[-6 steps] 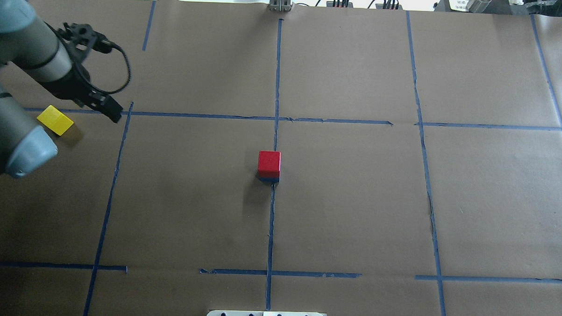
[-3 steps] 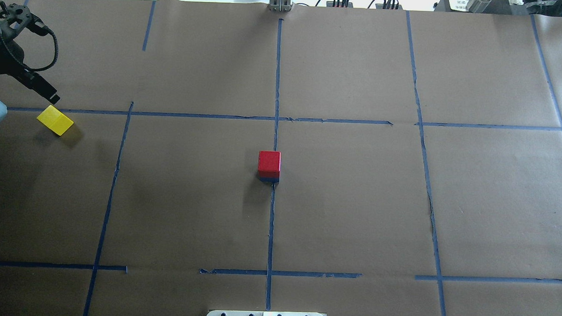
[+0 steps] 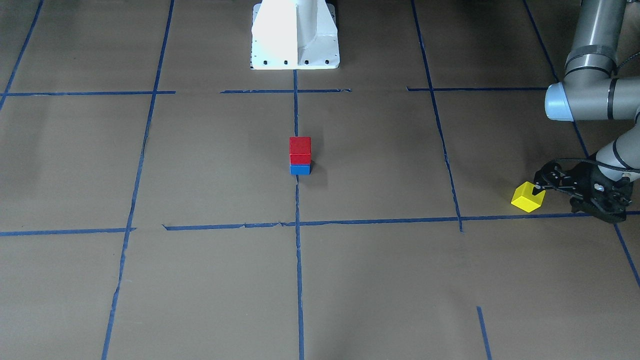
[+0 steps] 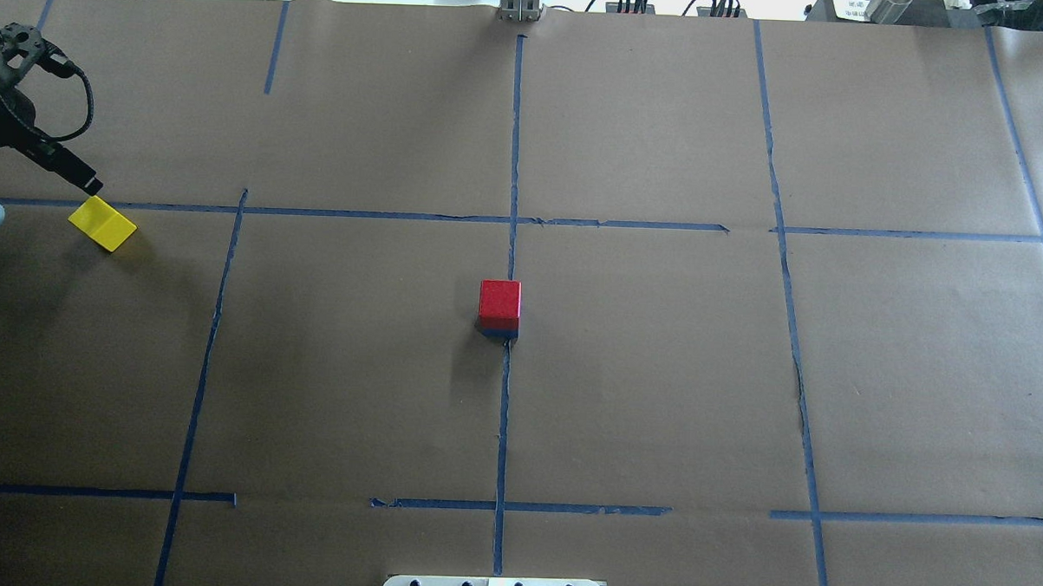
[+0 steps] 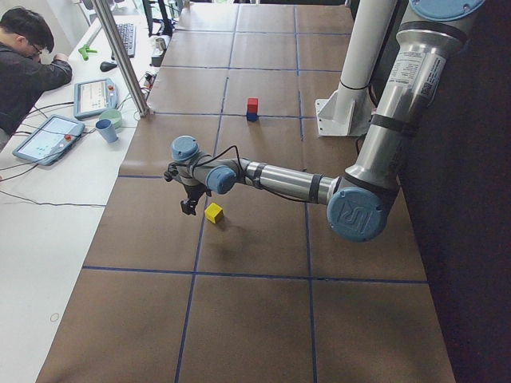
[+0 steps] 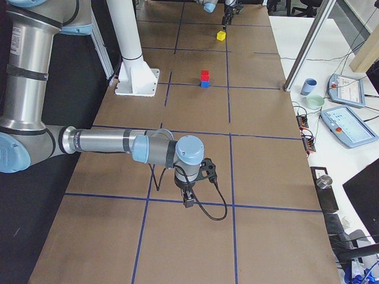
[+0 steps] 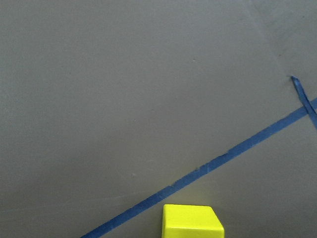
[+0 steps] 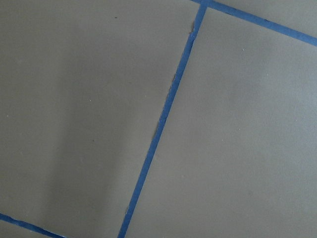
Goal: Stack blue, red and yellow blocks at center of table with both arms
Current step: 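Lower the left gripper onto the yellow block and grasp it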
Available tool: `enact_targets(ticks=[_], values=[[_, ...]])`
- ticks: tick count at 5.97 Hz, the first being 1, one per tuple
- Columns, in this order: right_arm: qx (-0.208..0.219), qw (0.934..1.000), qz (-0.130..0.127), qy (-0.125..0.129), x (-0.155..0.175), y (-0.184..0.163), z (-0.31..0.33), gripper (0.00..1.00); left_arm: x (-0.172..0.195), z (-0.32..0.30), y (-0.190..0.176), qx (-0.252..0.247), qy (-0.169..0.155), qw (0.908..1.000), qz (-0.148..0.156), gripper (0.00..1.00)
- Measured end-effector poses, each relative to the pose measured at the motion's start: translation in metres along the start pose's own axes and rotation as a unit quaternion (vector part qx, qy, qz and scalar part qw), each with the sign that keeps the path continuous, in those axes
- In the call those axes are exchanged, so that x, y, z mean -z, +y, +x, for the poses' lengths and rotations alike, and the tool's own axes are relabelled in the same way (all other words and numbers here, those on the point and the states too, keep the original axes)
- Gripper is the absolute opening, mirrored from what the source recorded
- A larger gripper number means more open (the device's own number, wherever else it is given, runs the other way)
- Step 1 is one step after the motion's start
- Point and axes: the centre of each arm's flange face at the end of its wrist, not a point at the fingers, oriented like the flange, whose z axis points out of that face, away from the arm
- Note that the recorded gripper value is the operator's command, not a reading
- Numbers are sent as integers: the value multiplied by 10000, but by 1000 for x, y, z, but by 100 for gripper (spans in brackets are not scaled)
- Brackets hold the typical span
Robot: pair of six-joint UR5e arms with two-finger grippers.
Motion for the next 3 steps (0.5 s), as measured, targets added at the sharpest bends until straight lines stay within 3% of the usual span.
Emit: enact_targets(ticks=[3], values=[[-8,10000,-11,1,-1,1,0,100,-28,13,23,378,117,9992,108,100]])
